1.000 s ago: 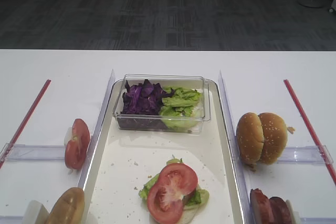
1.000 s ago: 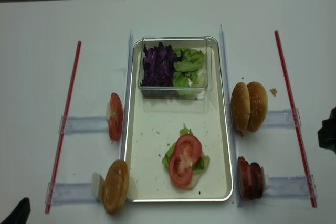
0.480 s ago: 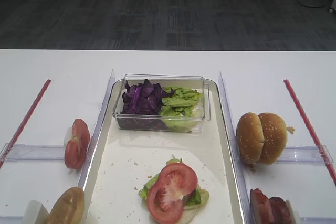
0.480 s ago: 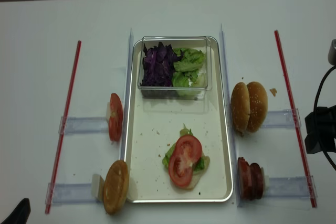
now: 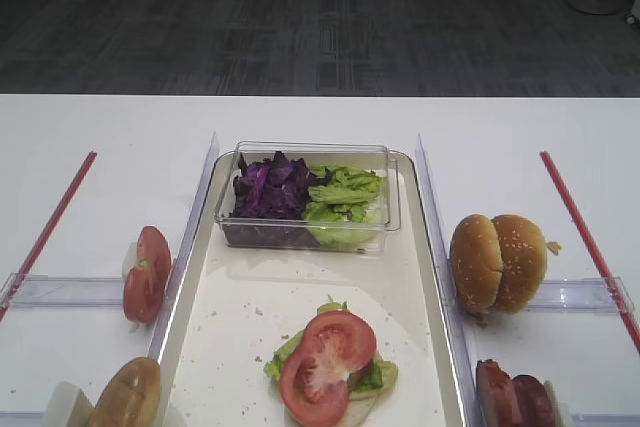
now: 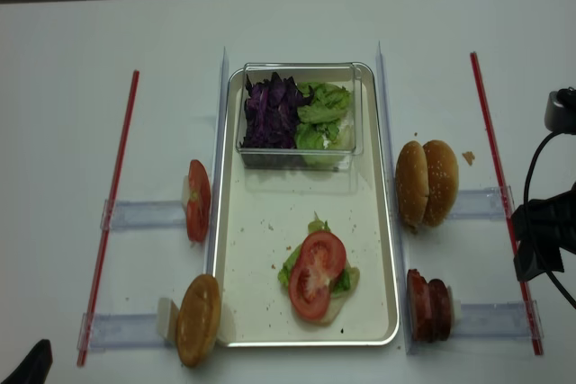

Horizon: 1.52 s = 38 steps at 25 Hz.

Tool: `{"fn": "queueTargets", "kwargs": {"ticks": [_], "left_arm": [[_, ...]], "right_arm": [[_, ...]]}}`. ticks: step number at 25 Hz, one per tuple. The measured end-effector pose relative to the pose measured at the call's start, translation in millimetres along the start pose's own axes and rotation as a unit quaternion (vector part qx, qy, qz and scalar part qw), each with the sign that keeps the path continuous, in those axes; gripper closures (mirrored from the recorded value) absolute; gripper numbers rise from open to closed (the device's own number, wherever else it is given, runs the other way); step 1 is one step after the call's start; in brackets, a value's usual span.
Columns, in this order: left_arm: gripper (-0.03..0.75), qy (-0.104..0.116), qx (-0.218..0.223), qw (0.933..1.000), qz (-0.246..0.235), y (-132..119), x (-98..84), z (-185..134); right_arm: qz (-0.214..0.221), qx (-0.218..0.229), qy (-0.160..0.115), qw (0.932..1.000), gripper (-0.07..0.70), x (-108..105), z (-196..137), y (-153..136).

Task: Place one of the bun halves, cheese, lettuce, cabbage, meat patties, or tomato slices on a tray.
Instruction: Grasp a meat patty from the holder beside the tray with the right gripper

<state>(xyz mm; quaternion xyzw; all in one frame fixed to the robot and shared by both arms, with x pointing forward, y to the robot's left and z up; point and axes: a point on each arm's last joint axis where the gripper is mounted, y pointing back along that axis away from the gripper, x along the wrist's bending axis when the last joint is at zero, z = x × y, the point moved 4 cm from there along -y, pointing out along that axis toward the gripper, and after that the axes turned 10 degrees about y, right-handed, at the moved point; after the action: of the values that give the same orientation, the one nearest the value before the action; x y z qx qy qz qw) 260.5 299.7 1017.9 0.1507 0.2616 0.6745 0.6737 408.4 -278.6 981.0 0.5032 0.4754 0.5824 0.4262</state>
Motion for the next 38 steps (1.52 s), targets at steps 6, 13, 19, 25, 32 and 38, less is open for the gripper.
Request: {"fn": "queueTargets", "kwargs": {"ticks": [6,13,19,25,32,38], "left_arm": [[0.242,0.003,0.0,1.0,0.0,0,0.0,0],[0.242,0.0,0.0,1.0,0.0,0,0.0,0],[0.242,0.0,0.0,1.0,0.0,0,0.0,0],[0.242,0.003,0.0,1.0,0.0,0,0.0,0],[0.242,0.0,0.0,1.0,0.0,0,0.0,0],[0.242,0.0,0.0,1.0,0.0,0,0.0,0]], "right_arm": [[0.001,0.002,-0.01,0.9999,0.054,0,-1,-1],[0.001,0.002,-0.01,0.9999,0.054,0,-1,-1],[0.023,-0.002,-0.019,0.9996,0.054,6,1,-1],[0.033,0.001,-0.023,0.9992,0.054,8,2,-3],[0.051,-0.002,-0.011,0.9986,0.055,14,3,-3],[0.045,0.0,0.043,0.9981,0.057,35,3,-7]]}}
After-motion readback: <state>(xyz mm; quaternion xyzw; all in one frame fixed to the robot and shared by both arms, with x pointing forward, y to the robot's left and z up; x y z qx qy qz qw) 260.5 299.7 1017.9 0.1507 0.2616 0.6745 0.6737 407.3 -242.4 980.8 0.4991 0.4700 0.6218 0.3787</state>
